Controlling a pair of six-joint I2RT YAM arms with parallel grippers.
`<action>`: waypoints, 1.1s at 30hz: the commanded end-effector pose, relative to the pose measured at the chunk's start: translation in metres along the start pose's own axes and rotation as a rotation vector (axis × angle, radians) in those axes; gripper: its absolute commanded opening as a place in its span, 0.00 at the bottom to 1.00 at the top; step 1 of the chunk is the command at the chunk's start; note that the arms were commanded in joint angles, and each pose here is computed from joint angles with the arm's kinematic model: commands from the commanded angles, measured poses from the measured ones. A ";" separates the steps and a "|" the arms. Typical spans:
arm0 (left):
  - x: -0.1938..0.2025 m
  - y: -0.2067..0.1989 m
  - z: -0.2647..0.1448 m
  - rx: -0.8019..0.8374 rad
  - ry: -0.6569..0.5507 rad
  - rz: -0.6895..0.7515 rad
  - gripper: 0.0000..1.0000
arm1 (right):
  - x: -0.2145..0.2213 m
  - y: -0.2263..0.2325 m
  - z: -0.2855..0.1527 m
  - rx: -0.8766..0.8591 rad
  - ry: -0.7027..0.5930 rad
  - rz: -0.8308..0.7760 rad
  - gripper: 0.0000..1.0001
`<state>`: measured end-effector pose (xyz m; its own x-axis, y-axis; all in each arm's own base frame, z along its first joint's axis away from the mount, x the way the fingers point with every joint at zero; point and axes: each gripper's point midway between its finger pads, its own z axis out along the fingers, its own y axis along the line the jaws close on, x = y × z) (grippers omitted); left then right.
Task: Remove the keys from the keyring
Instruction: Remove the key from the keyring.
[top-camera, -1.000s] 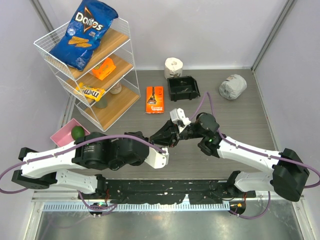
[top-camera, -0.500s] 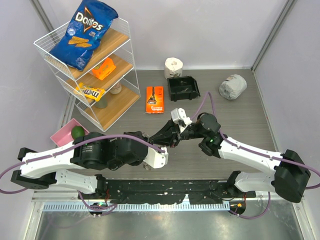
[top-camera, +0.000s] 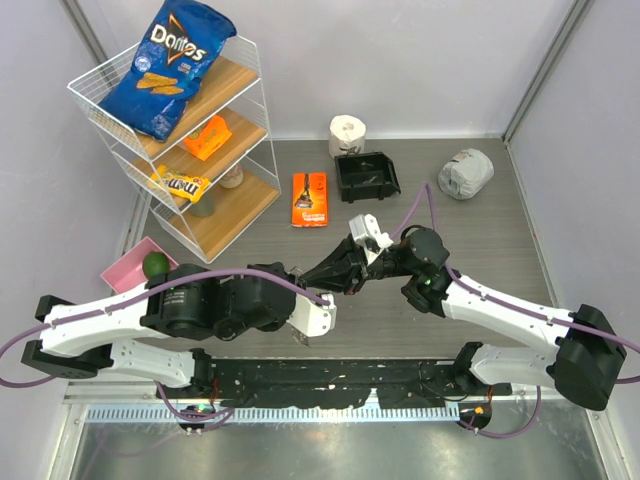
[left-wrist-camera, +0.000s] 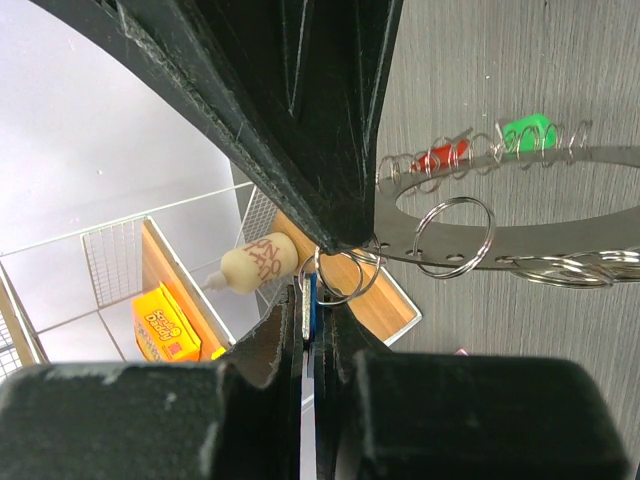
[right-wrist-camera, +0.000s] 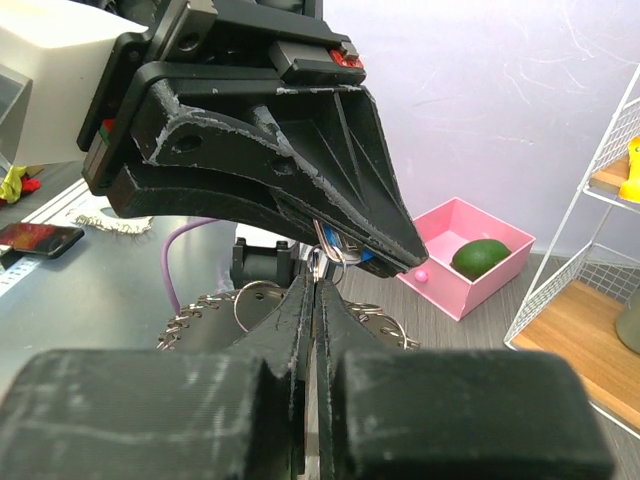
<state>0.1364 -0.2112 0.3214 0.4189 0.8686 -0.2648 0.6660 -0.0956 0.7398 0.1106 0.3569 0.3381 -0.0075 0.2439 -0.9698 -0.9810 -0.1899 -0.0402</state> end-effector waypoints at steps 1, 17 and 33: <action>-0.008 0.012 -0.008 -0.040 -0.052 -0.055 0.00 | -0.023 0.006 -0.002 -0.017 -0.061 -0.060 0.05; -0.017 0.004 -0.008 -0.007 -0.118 -0.105 0.00 | -0.034 0.018 -0.014 -0.024 -0.122 -0.015 0.05; -0.026 -0.002 -0.005 0.018 -0.157 -0.124 0.00 | -0.053 0.026 -0.020 -0.028 -0.195 0.039 0.05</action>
<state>0.1238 -0.2265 0.3239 0.4271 0.8121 -0.3976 0.7208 -0.0403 0.6920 0.0953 0.3293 0.3512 -0.1206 0.3206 -0.9395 -0.9740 -0.2210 0.0496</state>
